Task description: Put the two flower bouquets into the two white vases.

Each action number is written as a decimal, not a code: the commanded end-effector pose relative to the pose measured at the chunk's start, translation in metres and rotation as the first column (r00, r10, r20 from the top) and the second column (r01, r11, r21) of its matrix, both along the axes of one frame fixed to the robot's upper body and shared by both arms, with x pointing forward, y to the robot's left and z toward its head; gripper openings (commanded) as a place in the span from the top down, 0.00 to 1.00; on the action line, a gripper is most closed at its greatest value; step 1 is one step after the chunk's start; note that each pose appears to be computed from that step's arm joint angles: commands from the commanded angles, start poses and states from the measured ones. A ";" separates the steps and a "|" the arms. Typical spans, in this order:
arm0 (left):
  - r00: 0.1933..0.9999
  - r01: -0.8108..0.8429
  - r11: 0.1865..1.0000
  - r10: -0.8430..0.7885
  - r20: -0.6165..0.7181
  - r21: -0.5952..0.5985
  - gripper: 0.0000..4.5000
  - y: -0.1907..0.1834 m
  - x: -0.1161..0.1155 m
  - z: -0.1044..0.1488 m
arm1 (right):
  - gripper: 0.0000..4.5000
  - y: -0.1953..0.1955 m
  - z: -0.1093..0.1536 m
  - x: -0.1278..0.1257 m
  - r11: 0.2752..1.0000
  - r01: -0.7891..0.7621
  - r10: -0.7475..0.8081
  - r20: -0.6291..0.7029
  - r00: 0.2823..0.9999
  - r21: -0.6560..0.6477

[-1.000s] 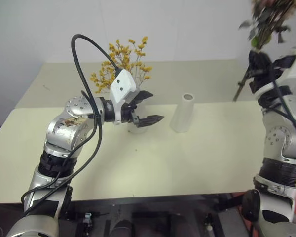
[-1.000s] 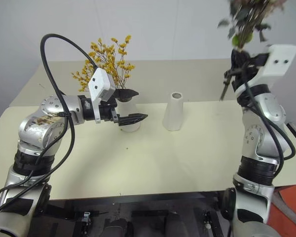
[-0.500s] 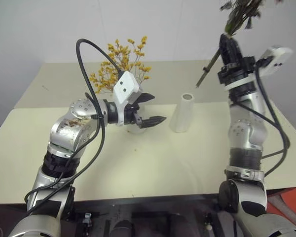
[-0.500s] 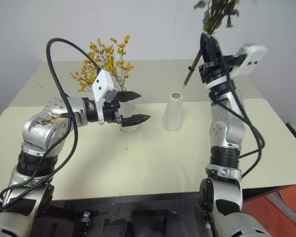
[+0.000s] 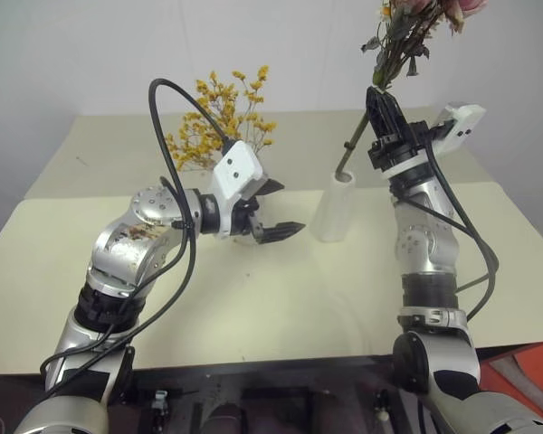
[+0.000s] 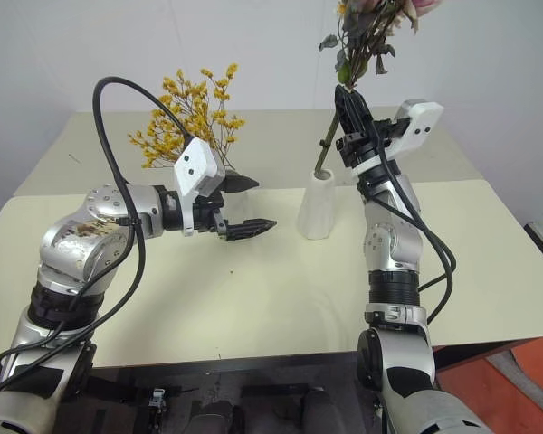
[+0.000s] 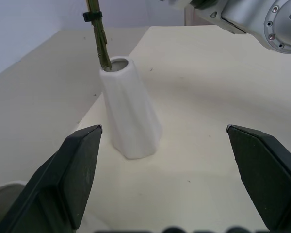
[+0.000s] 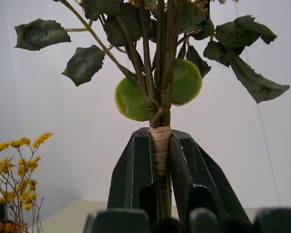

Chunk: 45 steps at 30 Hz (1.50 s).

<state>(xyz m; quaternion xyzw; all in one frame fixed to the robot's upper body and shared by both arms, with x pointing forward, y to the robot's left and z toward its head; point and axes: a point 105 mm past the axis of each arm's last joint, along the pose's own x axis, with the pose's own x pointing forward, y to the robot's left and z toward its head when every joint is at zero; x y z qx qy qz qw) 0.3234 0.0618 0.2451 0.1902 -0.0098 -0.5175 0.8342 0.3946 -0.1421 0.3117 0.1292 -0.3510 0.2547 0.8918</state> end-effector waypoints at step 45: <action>0.998 0.052 0.998 -0.052 0.034 -0.017 0.00 -0.008 -0.011 0.004 | 0.95 -0.004 0.000 -0.018 0.993 0.056 -0.050 0.050 0.997 -0.107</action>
